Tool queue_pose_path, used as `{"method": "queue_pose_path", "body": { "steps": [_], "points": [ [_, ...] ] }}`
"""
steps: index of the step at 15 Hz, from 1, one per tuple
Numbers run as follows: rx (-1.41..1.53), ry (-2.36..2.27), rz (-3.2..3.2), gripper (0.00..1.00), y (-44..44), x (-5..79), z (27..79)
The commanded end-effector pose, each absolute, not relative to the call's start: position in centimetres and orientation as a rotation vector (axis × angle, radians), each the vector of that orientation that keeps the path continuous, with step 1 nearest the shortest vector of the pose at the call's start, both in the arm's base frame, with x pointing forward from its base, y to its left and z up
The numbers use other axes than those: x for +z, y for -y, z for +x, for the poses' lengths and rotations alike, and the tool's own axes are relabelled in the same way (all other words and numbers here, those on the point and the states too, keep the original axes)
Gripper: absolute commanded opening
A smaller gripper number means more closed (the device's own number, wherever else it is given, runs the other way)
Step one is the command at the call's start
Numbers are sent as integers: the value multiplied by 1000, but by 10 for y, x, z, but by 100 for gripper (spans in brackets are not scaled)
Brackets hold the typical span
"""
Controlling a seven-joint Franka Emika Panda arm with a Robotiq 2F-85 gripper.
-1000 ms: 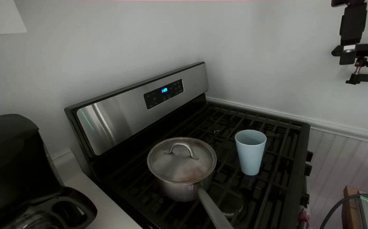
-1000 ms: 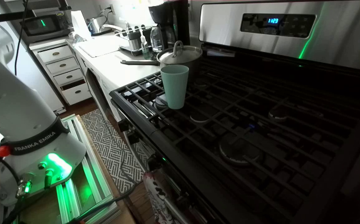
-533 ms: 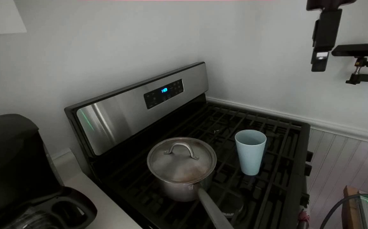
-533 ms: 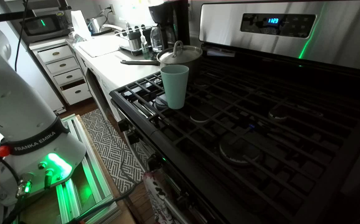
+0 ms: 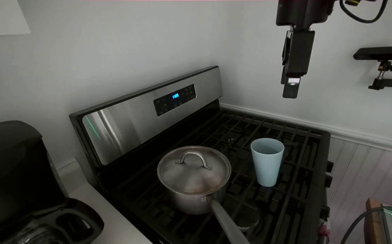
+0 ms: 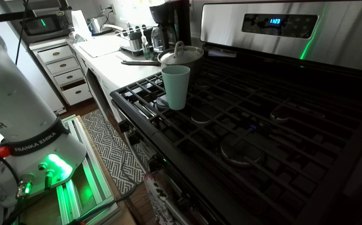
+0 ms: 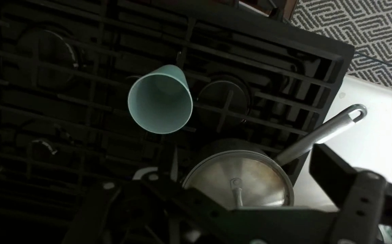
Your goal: Put the lid on the stove, then pour water from the cup into the pot
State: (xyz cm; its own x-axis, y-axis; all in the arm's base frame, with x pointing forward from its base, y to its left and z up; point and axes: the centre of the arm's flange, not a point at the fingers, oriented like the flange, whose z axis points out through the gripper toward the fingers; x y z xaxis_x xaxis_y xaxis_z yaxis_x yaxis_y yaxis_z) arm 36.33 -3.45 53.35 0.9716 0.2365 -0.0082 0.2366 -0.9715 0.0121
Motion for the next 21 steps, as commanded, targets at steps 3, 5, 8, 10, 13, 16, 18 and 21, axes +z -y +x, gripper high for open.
{"method": "queue_pose_path", "body": {
  "steps": [3, 5, 8, 10, 13, 16, 18, 21],
  "points": [
    [-3, -349, 3114, 100, 42, 535, 362],
    [0, -347, 3114, 100, 43, 536, 361],
    [1, -347, 3114, 100, 43, 536, 361],
    [-34, -420, 3098, 100, 28, 530, 377],
    [-11, -519, 3113, 100, 13, 516, 405],
    [50, -611, 3133, 100, 4, 501, 434],
    [83, -671, 3135, 100, 0, 491, 450],
    [61, -742, 3166, 100, 4, 472, 472]
  ]
}}
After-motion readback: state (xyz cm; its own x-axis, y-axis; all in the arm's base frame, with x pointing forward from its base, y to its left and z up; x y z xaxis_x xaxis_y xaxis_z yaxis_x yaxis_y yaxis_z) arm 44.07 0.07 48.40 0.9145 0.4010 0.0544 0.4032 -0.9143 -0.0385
